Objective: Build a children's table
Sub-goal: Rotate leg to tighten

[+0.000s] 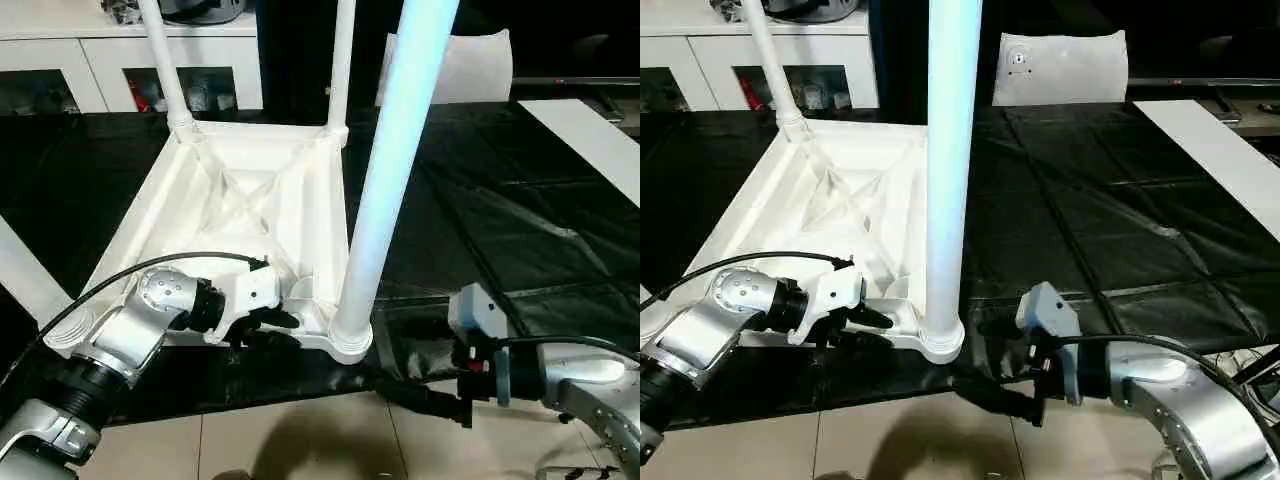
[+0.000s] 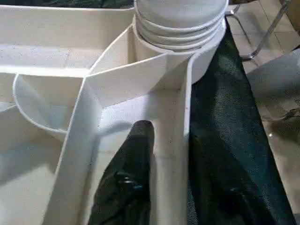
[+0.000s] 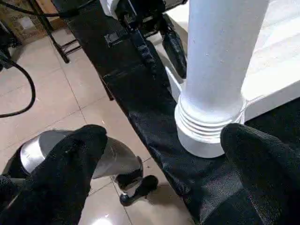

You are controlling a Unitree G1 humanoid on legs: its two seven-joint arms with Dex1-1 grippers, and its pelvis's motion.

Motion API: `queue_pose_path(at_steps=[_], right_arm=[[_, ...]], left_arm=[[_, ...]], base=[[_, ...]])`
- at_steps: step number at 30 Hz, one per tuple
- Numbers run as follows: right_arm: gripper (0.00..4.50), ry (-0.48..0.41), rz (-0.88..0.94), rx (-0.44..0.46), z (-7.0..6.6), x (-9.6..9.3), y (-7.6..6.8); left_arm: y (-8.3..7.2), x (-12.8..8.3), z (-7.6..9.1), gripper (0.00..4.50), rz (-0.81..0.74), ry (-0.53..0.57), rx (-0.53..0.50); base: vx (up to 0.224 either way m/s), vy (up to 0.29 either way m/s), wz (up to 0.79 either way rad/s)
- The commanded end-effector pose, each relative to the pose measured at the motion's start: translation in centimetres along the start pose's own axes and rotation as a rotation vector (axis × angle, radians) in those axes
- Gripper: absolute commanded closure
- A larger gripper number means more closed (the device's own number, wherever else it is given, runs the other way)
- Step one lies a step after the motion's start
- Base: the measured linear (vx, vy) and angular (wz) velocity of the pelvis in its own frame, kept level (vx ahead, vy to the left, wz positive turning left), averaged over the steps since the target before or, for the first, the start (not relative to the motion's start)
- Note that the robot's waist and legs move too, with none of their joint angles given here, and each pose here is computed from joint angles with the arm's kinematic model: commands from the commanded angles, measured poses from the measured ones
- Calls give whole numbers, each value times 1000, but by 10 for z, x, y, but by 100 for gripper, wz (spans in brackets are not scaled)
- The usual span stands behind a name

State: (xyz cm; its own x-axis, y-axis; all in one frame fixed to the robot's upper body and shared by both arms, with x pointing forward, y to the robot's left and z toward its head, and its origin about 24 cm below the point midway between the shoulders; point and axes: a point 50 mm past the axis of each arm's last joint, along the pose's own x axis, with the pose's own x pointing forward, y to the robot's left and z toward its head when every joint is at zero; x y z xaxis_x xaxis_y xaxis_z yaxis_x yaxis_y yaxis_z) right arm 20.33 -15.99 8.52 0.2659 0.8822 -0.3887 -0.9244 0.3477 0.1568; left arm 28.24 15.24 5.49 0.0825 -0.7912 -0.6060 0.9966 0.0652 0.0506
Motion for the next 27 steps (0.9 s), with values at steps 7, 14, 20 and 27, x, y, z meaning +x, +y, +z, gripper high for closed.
queue_pose_path(at_steps=[7, 14, 20, 27], right_arm=[[0, 10, -9, -25, 2, 1, -1], [0, 5, -15, -34, 1, 3, -2], [0, -37, -63, -45, 5, 6, -8], [0, -54, -126, -65, 7, 10, -16]], left_arm=[[3, -1, 12, 422, -12, 12, 72], [3, -2, 11, 445, -20, 12, 54], [16, -7, 2, 445, 168, 7, -134], [22, -10, -4, 445, 365, -3, -271]], base=[[0, 0, 0], [0, 0, 0], [0, 0, 0], [0, 0, 0]])
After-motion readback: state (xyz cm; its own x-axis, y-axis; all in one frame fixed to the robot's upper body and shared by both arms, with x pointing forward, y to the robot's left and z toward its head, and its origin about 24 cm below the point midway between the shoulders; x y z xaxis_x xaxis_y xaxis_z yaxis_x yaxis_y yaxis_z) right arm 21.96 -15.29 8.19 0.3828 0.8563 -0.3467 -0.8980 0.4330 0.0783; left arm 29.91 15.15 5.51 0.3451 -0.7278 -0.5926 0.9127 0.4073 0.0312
